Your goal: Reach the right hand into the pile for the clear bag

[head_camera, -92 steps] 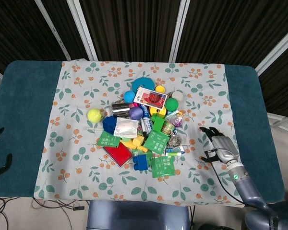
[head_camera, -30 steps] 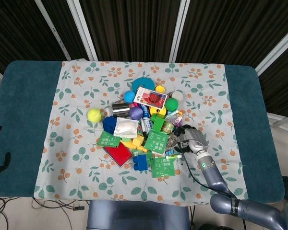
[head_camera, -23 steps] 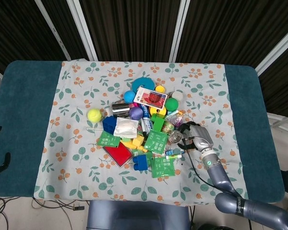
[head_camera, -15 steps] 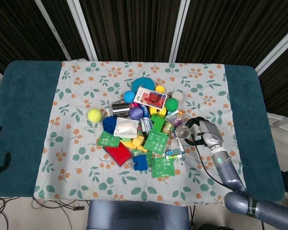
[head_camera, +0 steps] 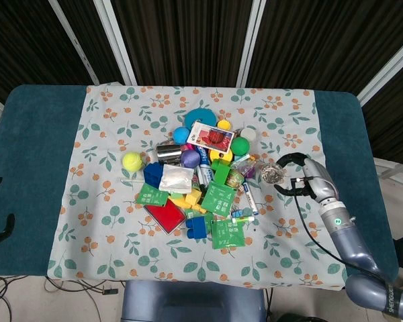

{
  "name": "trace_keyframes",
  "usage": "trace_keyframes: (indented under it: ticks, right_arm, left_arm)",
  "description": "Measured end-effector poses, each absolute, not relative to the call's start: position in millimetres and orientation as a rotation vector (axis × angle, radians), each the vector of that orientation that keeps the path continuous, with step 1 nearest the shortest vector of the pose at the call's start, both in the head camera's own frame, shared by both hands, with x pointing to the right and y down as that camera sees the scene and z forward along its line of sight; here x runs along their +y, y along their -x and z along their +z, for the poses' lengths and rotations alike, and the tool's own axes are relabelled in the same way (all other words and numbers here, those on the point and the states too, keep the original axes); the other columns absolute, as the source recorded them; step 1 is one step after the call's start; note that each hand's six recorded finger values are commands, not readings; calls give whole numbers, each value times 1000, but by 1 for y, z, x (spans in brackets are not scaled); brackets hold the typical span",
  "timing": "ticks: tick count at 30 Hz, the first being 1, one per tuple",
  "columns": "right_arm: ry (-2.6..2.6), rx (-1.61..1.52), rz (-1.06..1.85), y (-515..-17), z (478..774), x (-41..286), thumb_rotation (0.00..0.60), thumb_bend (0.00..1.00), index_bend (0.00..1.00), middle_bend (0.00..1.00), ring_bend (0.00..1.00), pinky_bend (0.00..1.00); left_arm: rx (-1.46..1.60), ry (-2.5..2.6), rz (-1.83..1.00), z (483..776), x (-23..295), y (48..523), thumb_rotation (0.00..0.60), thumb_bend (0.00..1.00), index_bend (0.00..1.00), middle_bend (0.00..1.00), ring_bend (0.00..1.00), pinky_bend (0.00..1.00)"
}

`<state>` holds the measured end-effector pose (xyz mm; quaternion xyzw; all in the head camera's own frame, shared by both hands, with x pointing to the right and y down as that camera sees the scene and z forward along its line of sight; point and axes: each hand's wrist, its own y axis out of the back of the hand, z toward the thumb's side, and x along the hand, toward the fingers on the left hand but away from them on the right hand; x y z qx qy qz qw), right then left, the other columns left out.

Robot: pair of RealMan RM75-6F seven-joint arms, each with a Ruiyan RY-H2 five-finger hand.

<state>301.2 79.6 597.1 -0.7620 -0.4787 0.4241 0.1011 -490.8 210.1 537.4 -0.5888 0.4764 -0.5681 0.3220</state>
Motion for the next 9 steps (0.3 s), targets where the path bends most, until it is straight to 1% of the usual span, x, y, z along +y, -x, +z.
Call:
trace_keyframes:
  ticks: [9]
  right_arm:
    - [2381,-1605,1095,-318,563,69,600,357,478,451,205,220]
  left_arm:
    - [1245,1546,-1494,538,211,490,600,446,58,0,4,5]
